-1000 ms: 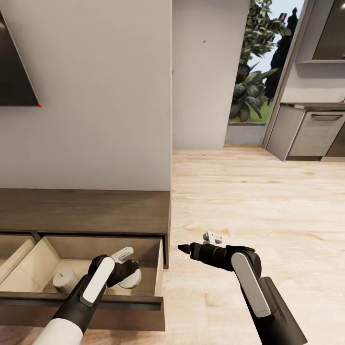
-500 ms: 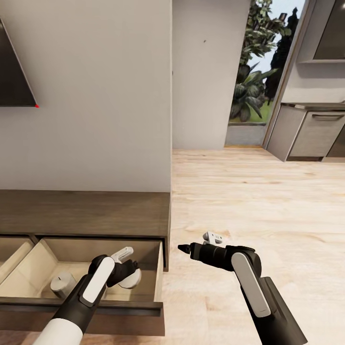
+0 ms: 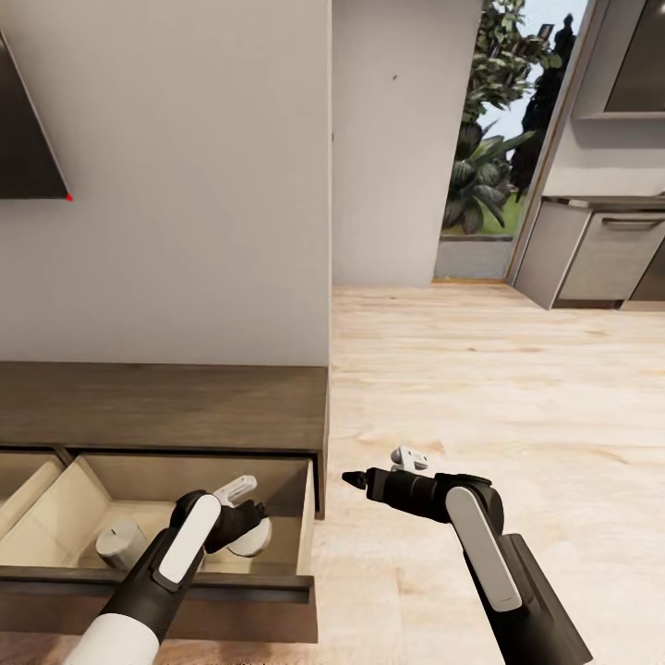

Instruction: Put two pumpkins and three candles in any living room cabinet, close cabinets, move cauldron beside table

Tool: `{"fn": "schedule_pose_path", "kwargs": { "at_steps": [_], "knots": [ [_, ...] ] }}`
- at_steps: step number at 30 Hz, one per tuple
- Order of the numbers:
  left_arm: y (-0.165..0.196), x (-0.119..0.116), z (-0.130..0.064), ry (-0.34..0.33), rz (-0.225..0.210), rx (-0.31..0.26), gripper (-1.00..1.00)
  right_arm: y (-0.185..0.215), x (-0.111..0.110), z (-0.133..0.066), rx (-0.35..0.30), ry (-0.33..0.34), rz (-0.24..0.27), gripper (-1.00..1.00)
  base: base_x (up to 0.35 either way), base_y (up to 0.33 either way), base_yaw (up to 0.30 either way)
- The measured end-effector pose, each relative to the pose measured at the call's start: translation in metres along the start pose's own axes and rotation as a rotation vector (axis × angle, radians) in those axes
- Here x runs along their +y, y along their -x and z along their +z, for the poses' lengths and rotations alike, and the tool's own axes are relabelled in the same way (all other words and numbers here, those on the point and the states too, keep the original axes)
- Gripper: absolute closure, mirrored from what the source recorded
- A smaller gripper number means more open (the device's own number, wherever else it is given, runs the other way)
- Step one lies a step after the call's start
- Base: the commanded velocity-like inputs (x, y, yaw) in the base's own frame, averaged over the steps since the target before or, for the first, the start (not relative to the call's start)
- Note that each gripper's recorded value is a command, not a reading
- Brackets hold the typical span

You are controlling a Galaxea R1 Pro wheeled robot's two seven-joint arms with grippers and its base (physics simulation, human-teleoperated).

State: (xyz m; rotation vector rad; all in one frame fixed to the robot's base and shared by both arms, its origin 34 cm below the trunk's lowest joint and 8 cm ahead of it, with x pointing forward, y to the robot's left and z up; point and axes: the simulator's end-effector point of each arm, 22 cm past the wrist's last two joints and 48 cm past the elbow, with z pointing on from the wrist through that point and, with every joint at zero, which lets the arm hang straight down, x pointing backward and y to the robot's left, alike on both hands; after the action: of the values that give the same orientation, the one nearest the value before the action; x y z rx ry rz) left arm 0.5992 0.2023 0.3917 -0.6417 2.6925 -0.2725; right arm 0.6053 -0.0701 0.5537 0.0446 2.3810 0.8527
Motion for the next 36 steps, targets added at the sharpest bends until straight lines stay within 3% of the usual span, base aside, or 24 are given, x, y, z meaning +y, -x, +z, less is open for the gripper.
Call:
{"fn": "schedule_pose_path", "kwargs": {
  "at_steps": [9,15,23,30,36],
  "knots": [
    [0.043,-0.027,-0.011,-0.057,0.011,-0.087,1.0,-0.011,-0.007,0.007,-0.002,0.005,0.002,-1.0,0.0,0.0,0.0],
    [0.055,-0.036,-0.014,-0.074,0.016,-0.11,1.0,-0.016,-0.011,0.01,-0.002,0.006,0.001,-1.0,0.0,0.0,0.0],
    [0.041,-0.038,0.004,-0.065,0.02,-0.076,1.0,-0.024,-0.02,0.018,0.009,0.002,0.011,-1.0,0.0,0.0,0.0],
    [0.035,-0.019,0.017,0.032,0.013,-0.051,1.0,-0.02,-0.048,0.018,0.003,-0.009,0.05,-1.0,0.0,0.0,0.0],
    [0.031,-0.014,0.027,0.052,0.008,-0.033,1.0,-0.025,-0.062,0.023,0.019,-0.012,0.067,-1.0,0.0,0.0,0.0]
  ]
}}
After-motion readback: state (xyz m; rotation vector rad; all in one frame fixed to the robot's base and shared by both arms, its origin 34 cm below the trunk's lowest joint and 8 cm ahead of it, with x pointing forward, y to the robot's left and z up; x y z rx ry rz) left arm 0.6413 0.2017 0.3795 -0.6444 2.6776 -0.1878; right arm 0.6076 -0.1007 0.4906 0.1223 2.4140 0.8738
